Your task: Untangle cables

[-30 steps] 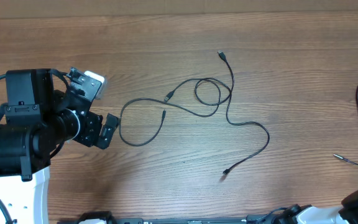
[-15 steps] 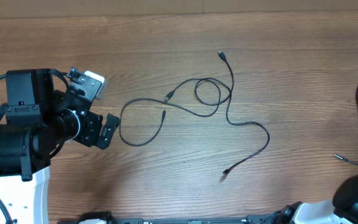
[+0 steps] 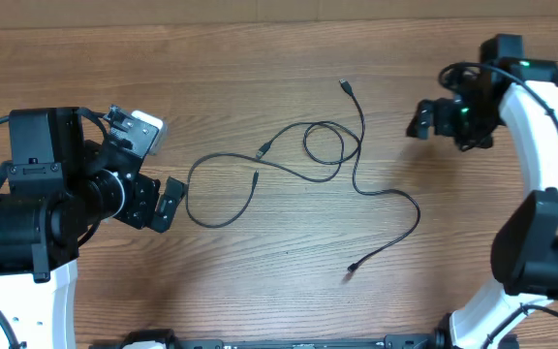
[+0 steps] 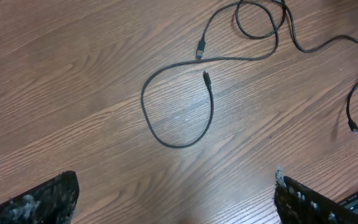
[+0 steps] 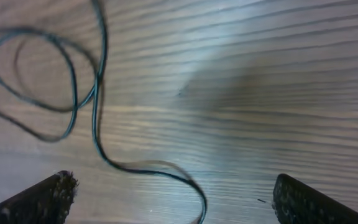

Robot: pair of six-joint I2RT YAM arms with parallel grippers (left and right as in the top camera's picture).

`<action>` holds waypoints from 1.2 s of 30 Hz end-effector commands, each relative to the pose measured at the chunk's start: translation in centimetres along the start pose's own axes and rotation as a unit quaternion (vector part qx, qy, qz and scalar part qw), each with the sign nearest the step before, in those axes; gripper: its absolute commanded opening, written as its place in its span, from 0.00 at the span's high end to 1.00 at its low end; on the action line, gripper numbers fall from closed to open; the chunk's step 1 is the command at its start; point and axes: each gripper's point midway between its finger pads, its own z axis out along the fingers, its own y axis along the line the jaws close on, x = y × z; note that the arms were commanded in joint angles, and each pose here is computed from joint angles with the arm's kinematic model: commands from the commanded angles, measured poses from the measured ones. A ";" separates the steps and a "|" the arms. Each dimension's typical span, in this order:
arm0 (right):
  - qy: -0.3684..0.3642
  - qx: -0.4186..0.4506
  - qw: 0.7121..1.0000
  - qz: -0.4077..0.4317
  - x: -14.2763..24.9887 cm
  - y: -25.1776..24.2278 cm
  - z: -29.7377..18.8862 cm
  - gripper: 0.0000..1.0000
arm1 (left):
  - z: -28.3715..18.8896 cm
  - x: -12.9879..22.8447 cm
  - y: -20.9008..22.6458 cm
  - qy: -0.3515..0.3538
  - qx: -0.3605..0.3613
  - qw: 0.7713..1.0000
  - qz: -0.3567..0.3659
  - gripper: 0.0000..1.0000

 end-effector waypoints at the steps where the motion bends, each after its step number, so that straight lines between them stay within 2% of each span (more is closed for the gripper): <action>1: 0.046 -0.016 0.998 -0.049 1.3 2.1 2.0 0.00 | -0.4 -0.4 0.0 -0.007 -0.002 1.000 0.011 0.00; 5: 0.061 -0.057 0.994 -0.078 2.2 5.9 2.9 0.01 | -0.4 -0.4 0.0 -0.007 -0.002 1.000 0.011 0.00; 7: 0.063 -0.059 0.992 -0.097 2.6 7.3 3.9 0.05 | -0.4 -0.4 0.0 -0.007 -0.002 1.000 0.011 0.00; 10: 0.069 -0.064 0.989 -0.116 3.6 8.7 6.0 0.05 | -0.4 -0.4 0.0 -0.007 -0.002 1.000 0.011 0.00; 14: 0.067 -0.062 0.993 -0.070 4.3 9.7 8.3 0.07 | -0.4 -0.4 0.0 -0.007 -0.002 1.000 0.011 0.00; 19: 0.055 -0.069 0.991 -0.100 5.4 11.4 11.3 0.09 | -0.4 -0.5 0.0 -0.008 -0.002 1.000 0.011 0.00; 24: 0.036 -0.076 0.989 -0.126 6.0 12.4 13.4 0.34 | -0.4 -0.4 0.0 -0.007 -0.002 1.000 0.011 0.00; 31: 0.026 -0.079 0.987 -0.135 7.3 12.1 15.5 0.38 | -0.4 -0.4 0.0 -0.007 -0.002 1.000 0.011 0.00; 35: 0.027 -0.076 0.988 -0.135 8.0 11.5 16.3 0.58 | -0.4 -0.4 0.0 -0.007 -0.002 1.000 0.011 0.00; 36: 0.027 -0.073 0.988 -0.134 8.1 11.4 16.4 0.67 | -0.4 -0.5 0.0 -0.008 -0.002 1.000 0.011 0.00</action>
